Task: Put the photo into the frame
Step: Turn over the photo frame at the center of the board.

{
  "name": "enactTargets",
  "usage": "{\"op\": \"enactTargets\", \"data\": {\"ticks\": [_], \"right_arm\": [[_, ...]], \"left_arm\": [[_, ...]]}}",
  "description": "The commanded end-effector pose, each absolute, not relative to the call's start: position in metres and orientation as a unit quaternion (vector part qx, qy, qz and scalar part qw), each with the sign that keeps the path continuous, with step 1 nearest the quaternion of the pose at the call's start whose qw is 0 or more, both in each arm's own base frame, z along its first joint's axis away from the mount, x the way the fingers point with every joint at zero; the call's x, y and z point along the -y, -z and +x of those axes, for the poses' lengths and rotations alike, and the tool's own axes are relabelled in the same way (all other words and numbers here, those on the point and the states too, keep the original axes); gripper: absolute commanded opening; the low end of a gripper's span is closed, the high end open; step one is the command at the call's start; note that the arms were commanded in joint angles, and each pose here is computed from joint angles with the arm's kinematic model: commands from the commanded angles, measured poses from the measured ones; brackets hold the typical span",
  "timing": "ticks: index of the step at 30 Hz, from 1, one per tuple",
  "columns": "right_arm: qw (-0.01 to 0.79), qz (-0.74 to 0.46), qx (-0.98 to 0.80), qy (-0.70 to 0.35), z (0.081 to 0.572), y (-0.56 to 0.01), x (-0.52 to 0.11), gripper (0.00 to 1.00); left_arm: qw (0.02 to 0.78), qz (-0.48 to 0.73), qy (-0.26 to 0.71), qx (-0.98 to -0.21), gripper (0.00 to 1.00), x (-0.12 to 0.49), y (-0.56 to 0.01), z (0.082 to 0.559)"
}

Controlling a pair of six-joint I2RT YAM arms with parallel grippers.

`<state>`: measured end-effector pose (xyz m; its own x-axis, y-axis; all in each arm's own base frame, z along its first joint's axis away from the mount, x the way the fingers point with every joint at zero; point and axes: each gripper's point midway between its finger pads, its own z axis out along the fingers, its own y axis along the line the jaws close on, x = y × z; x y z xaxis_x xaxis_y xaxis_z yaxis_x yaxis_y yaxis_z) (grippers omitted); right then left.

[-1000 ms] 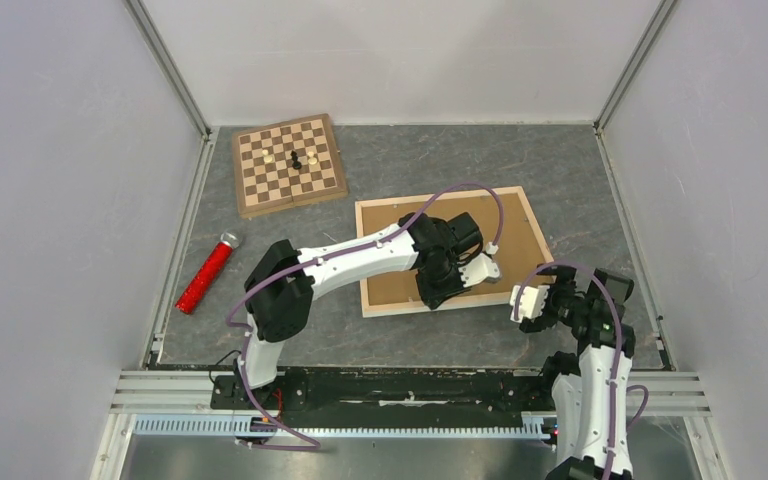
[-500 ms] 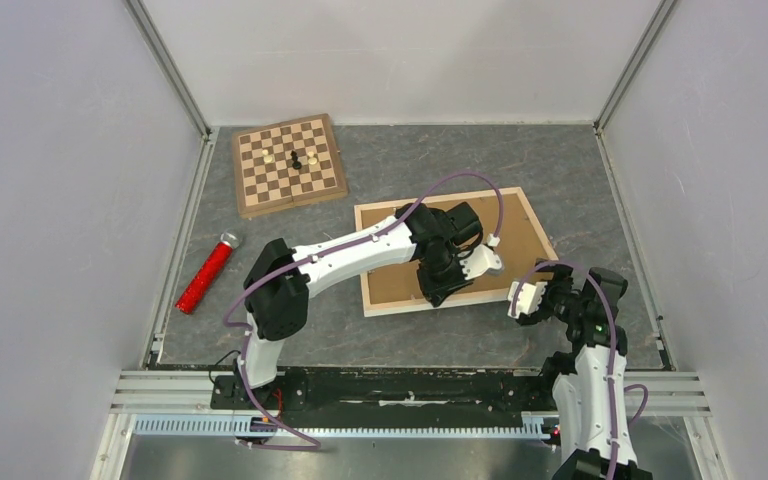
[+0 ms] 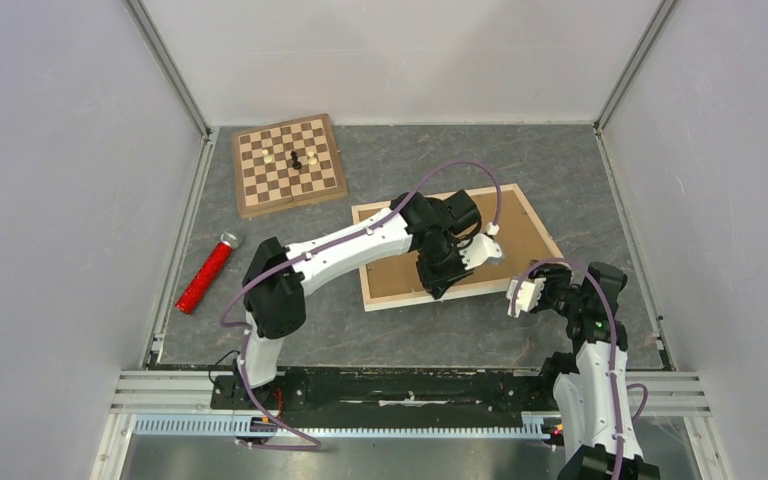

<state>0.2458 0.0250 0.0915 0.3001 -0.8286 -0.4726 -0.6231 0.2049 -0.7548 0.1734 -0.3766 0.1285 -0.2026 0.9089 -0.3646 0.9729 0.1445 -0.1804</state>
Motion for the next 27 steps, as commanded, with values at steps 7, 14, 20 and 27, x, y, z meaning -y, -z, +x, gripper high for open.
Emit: {"op": "enactTargets", "data": {"ticks": [7,14,20,27], "right_arm": [[0.529,-0.622,-0.571,0.087,0.249,-0.129,-0.032,0.12],[0.540,-0.621,-0.563,0.077,0.249,-0.151,-0.037,0.00],[0.548,-0.611,-0.568,0.068,0.253,-0.173,-0.039,0.00],[0.552,-0.597,-0.581,0.040,0.254,-0.206,-0.045,0.00]], "left_arm": [[0.141,0.632,0.186,-0.739,0.26,0.379,-0.168,0.194],[0.225,0.622,0.135,-0.738,0.69,0.377,-0.208,0.225],[0.312,0.607,0.106,-0.723,0.78,0.375,-0.257,0.247],[0.358,0.632,0.069,-0.684,0.80,0.371,-0.280,0.249]]}}
